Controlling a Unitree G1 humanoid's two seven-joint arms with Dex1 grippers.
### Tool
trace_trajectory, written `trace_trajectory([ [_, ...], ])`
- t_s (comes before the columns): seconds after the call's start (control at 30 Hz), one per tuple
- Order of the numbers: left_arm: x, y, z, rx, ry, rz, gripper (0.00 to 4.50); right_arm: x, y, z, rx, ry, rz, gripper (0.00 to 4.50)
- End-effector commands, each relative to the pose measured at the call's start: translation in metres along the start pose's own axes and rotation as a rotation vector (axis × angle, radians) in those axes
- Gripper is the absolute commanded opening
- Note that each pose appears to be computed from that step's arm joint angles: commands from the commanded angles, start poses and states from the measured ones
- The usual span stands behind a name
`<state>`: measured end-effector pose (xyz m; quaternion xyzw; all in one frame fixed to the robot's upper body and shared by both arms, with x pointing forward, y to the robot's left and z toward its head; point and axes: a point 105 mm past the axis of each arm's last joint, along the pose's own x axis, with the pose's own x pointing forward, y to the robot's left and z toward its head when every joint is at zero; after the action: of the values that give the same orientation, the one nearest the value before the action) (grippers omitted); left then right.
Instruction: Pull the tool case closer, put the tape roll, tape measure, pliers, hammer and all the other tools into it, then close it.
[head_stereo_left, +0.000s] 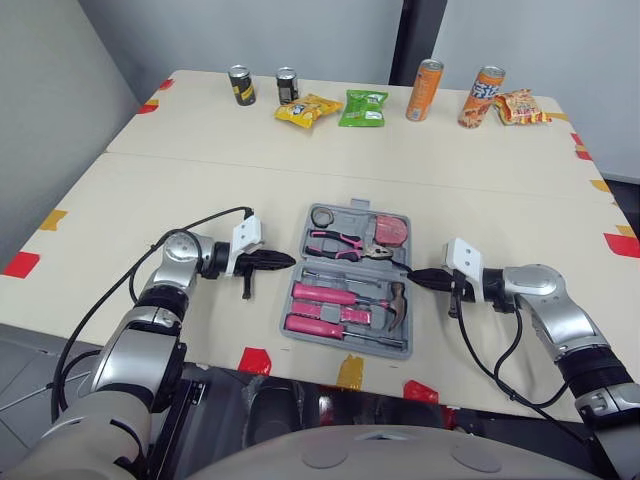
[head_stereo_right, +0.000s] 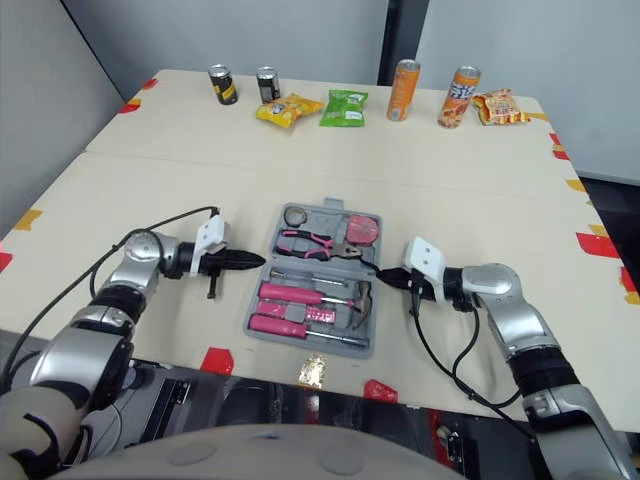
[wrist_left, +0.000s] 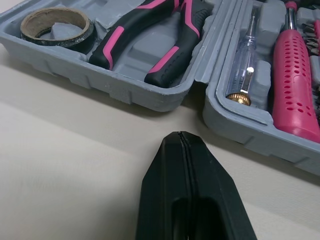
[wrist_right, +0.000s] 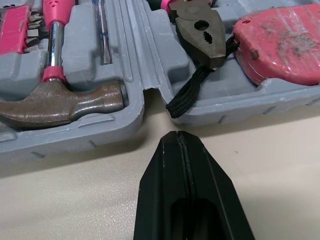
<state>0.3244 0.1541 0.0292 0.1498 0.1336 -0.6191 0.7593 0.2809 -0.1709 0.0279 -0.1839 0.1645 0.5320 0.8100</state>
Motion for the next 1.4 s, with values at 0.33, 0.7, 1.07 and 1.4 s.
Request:
trace_trajectory([
  [0.33,0.017,-0.002,0.004,0.021,0.008,-0.038,0.01,0.004,0.005,0.008,-0.020,-0.023,0.029,0.03],
  [0.7,0.026,-0.013,0.006,0.014,-0.013,-0.124,0.01,0.008,0.011,0.013,-0.016,-0.039,0.050,0.03],
  [1.07,0.017,-0.033,-0.005,0.007,0.015,-0.202,0.01,0.004,0.035,0.015,0.013,-0.032,0.128,0.03],
  [1.4,0.011,-0.054,-0.011,-0.019,0.019,-0.234,0.01,-0.001,0.051,0.009,0.046,-0.015,0.140,0.03],
])
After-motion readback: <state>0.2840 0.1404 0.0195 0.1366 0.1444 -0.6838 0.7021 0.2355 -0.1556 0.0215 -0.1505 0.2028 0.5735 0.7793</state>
